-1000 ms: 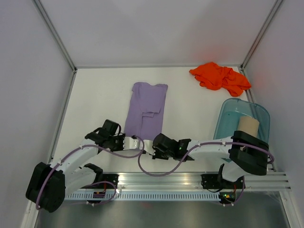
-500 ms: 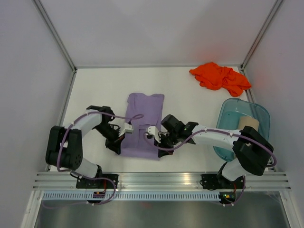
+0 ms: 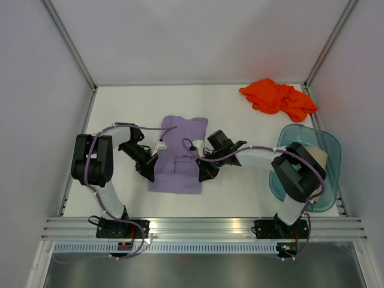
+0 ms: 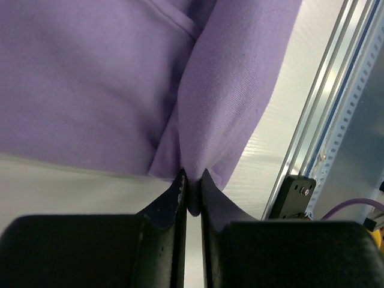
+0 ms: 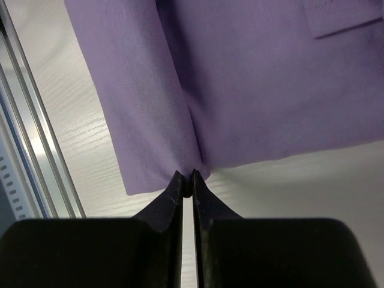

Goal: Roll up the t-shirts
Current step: Roll the tshirt

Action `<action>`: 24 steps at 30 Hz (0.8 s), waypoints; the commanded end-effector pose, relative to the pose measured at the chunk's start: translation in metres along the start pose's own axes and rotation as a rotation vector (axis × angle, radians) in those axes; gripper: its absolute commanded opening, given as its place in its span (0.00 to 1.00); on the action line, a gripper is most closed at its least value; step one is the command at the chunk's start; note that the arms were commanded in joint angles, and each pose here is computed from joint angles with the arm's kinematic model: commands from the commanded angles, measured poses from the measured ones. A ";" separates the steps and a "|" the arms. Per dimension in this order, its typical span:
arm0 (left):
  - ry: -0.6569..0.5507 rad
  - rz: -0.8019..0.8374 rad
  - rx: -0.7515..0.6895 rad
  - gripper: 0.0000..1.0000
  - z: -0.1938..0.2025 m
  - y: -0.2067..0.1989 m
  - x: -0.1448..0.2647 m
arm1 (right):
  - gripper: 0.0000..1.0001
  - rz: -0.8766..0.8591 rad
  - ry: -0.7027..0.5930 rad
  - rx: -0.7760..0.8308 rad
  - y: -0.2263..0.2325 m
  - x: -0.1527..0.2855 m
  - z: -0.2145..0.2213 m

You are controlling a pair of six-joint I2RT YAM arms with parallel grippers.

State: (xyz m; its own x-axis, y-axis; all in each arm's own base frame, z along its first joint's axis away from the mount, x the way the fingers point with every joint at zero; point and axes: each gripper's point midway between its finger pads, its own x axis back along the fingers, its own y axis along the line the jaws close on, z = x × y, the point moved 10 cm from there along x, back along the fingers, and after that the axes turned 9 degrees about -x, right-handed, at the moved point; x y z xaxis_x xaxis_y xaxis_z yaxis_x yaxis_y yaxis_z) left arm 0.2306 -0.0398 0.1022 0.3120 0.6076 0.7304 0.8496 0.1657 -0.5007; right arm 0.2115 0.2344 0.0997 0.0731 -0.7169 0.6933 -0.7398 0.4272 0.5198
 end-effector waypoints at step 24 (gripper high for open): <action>-0.029 -0.476 -0.272 0.50 -0.033 -0.028 0.080 | 0.34 0.425 -0.211 0.274 0.033 0.050 -0.019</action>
State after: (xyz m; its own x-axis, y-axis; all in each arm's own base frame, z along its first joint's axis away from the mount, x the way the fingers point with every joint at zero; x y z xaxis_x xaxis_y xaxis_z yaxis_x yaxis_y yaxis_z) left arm 0.2639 -0.0189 0.1624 -0.0151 0.5172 0.8558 0.9555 0.2595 -0.1400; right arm 0.2248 0.2210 0.1421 -0.2729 -0.6345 0.7231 -0.7643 0.5995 0.2376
